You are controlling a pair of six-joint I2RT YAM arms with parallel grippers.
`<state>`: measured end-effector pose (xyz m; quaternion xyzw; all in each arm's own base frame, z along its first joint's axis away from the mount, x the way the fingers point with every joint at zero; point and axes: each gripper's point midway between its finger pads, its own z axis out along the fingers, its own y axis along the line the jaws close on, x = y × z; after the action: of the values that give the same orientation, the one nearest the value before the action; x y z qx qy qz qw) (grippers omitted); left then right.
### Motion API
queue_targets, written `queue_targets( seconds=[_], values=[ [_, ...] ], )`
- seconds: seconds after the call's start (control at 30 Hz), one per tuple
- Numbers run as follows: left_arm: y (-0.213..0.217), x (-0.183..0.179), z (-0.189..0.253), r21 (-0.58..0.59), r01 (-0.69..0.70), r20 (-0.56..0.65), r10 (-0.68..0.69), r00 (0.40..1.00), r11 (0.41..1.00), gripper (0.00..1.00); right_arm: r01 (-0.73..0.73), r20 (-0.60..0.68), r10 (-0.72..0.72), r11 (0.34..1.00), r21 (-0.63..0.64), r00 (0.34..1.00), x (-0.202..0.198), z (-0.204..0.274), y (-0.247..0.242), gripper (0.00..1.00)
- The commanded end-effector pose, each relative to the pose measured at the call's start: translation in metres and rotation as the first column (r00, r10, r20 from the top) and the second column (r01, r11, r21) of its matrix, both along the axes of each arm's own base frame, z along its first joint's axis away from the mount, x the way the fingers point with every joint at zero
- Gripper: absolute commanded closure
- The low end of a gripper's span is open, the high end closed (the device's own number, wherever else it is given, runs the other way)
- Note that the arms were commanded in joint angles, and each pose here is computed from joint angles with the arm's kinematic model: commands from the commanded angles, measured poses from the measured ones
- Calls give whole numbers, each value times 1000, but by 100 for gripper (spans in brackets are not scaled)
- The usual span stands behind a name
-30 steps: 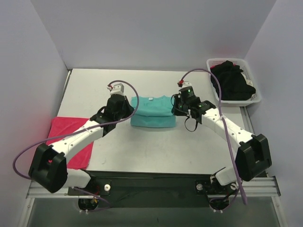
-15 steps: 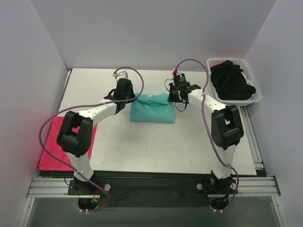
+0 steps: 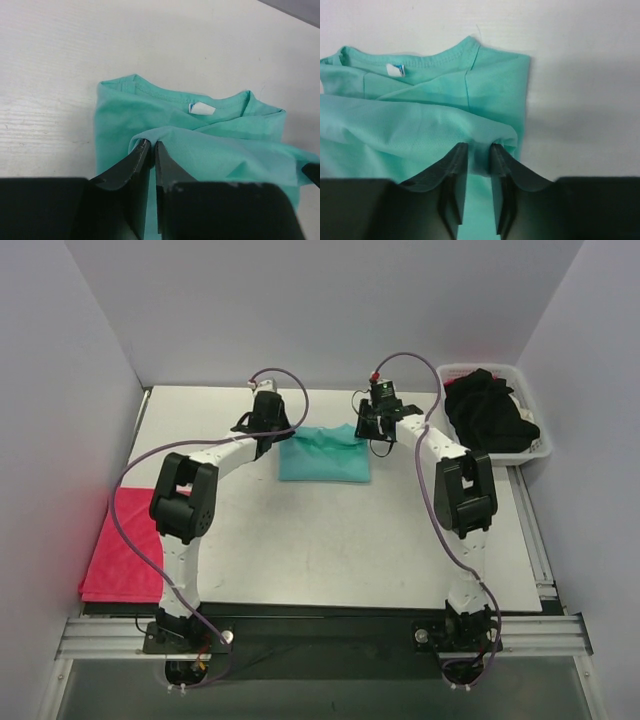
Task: Fold and stack the t-shirts
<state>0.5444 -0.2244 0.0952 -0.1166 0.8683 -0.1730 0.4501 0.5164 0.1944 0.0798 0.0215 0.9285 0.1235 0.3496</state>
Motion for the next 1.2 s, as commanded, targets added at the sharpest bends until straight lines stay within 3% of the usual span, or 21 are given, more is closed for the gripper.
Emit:
queue_targets(
  seconds=[0.0,0.07,0.13,0.2,0.3,0.57,0.87,1.17],
  values=[
    [3,26,57,-27,-24,165,29,986,999,79,19,57,-19,1000,-9,998,23,23,-9,72],
    [11,28,74,-40,-64,227,72,971,997,64,38,103,-38,999,0,994,37,42,-15,64],
    [20,22,75,-69,-132,247,145,958,989,60,58,132,-58,998,0,990,44,59,-21,60],
    [23,21,102,-96,-161,339,184,923,982,54,71,159,-71,997,8,985,47,74,-24,60],
    [14,13,111,-84,-116,373,139,917,990,53,57,155,-59,998,20,986,37,82,-22,59],
    [-40,-26,86,-62,148,268,-127,955,987,53,0,63,2,999,-33,998,-15,50,0,61],
    [-55,-26,39,-23,182,150,-176,973,983,54,-34,-13,33,999,-40,999,-15,10,14,62],
    [-42,5,-8,58,46,38,-48,998,997,55,-45,-43,44,999,-18,998,11,-16,23,62]
  ],
)
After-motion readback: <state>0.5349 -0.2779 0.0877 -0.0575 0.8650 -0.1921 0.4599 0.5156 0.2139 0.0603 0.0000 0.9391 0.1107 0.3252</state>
